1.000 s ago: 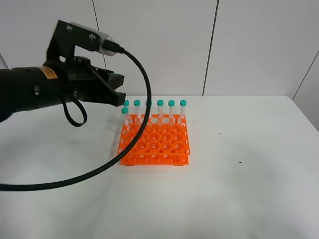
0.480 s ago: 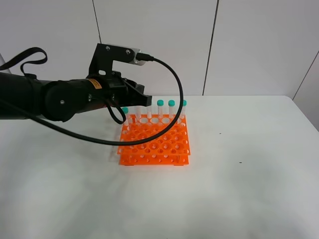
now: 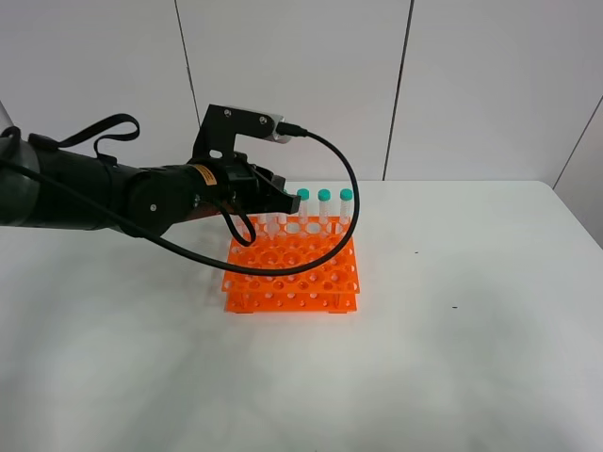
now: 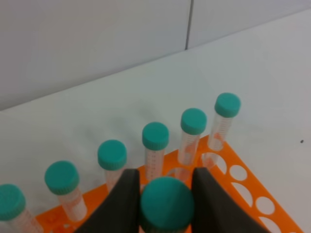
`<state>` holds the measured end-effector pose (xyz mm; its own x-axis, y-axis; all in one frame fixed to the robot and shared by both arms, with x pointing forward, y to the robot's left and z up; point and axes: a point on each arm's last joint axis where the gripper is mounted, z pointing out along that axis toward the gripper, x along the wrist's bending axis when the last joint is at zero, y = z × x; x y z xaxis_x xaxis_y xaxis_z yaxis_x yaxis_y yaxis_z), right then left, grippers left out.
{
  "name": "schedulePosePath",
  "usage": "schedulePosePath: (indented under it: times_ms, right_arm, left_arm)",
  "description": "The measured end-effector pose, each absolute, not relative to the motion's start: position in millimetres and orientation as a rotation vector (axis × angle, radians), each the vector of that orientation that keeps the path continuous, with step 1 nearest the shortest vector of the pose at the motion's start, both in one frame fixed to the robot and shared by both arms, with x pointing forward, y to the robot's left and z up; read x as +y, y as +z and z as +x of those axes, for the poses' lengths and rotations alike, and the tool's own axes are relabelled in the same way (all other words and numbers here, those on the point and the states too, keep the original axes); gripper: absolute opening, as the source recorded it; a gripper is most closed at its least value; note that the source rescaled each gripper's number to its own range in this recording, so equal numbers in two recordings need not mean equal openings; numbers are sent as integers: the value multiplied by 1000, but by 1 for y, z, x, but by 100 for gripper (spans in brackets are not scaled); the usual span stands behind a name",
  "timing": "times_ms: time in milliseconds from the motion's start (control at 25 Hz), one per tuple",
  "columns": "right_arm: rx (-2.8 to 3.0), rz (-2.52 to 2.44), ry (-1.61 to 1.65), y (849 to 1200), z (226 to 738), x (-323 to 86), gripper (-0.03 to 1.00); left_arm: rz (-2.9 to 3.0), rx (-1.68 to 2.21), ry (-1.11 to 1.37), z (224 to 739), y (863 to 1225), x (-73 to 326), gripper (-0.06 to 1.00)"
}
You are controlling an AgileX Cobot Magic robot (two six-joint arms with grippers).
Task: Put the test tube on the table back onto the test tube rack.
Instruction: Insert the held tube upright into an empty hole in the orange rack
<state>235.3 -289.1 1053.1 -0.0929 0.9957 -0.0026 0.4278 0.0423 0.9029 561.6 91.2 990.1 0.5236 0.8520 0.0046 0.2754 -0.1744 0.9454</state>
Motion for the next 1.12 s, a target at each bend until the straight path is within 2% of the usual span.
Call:
schedulePosePath:
  times_ms: [320,1120]
  right_arm:
    - [1612,1466,1015,1053,235,-289,100]
    - [1612,1466,1015,1053,235,-289,100]
  left_arm:
    - [1664,974,754,579,984,107,0]
    - [1687,980,745,583,966,104,0]
